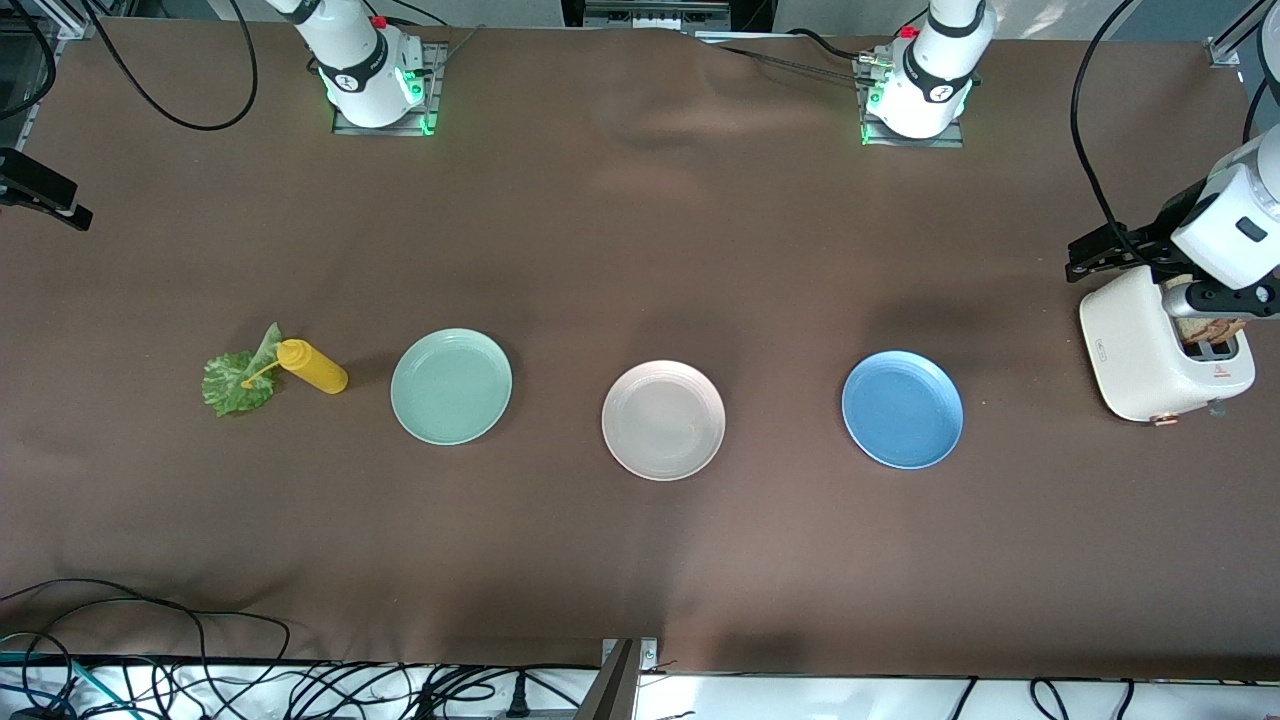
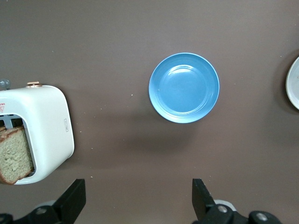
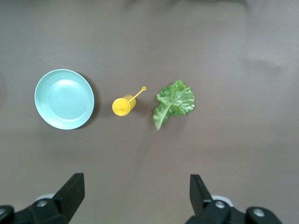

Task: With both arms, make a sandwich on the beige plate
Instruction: 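Lower the left gripper toward the bread slice in the toaster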

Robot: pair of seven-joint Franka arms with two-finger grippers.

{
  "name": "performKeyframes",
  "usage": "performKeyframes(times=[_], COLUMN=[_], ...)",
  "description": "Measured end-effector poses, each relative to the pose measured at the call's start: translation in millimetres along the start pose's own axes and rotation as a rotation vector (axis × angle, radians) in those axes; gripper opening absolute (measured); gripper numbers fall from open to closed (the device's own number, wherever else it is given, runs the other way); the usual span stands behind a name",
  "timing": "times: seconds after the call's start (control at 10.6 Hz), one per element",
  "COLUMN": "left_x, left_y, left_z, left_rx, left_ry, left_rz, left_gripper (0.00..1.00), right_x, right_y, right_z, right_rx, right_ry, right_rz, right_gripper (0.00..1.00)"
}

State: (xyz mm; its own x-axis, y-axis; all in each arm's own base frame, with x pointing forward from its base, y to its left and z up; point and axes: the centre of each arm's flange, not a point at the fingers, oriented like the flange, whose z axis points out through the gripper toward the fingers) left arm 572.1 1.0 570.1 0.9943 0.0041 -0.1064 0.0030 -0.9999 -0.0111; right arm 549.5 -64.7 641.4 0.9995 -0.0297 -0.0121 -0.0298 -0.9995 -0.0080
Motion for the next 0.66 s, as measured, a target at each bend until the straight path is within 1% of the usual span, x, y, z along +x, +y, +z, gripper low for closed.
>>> performKeyframes(times=[0.38,0.66], left_x=[0,4], left_y=[-3,-32], left_z=[2,13], left_rx=[-0.001,-0.007], left_ry=[-0.005,-0.026], left_rz=[-0.005,-0.05], left_gripper=[1.0,1.0], right_x=[6,8], right_y=[-5,-5], right_z=[11,14], right_rx=[-0.002,-0.003], right_ry=[-0.022,-0.028], right_rz=[-0.008,-0.008], right_gripper=[1.0,1.0])
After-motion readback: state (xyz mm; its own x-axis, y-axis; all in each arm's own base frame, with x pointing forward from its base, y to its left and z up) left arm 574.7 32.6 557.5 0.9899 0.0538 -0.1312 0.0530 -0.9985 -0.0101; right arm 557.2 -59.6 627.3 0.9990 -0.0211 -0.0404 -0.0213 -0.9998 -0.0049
